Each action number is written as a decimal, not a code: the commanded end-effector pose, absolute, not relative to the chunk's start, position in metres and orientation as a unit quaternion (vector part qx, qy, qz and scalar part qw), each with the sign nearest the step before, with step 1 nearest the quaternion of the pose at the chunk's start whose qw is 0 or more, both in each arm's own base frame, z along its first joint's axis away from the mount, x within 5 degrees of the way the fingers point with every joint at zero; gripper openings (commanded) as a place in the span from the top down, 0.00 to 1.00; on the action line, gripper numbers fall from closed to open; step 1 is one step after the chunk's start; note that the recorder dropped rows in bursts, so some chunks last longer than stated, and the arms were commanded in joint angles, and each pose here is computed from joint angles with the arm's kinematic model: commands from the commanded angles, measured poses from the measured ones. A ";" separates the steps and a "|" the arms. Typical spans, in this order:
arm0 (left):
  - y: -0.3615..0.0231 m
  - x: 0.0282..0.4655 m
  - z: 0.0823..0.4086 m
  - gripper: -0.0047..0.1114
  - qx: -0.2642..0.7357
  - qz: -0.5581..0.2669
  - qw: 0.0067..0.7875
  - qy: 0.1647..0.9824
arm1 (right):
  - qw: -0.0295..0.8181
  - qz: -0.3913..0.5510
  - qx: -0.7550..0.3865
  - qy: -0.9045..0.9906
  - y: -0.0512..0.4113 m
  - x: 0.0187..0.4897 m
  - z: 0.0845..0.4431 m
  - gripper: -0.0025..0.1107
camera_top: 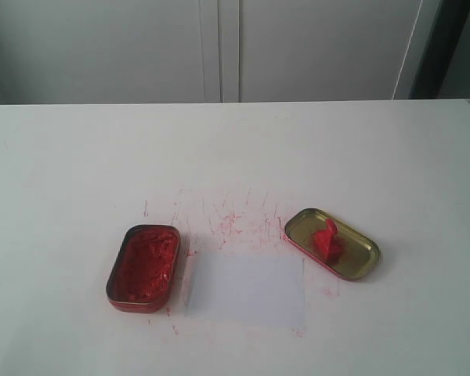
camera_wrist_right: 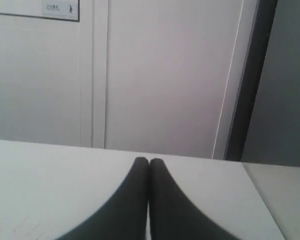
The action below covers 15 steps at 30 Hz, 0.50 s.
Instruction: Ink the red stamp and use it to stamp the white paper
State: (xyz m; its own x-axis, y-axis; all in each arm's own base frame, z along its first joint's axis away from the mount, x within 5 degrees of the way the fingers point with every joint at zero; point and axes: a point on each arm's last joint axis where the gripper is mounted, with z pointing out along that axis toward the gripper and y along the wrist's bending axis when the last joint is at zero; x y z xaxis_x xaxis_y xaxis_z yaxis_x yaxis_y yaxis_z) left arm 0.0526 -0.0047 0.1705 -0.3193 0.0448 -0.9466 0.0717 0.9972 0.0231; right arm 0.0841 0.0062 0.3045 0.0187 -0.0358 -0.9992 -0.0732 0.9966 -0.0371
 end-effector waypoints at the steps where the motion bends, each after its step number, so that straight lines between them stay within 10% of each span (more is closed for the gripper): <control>1: -0.005 0.052 0.169 0.96 0.035 -0.012 0.581 0.813 | 0.663 0.008 -0.045 0.747 0.008 0.105 0.309 0.98; 15: -0.005 0.052 0.169 0.96 0.035 -0.012 0.581 0.813 | 0.423 0.032 -0.026 0.905 0.018 0.200 0.300 0.98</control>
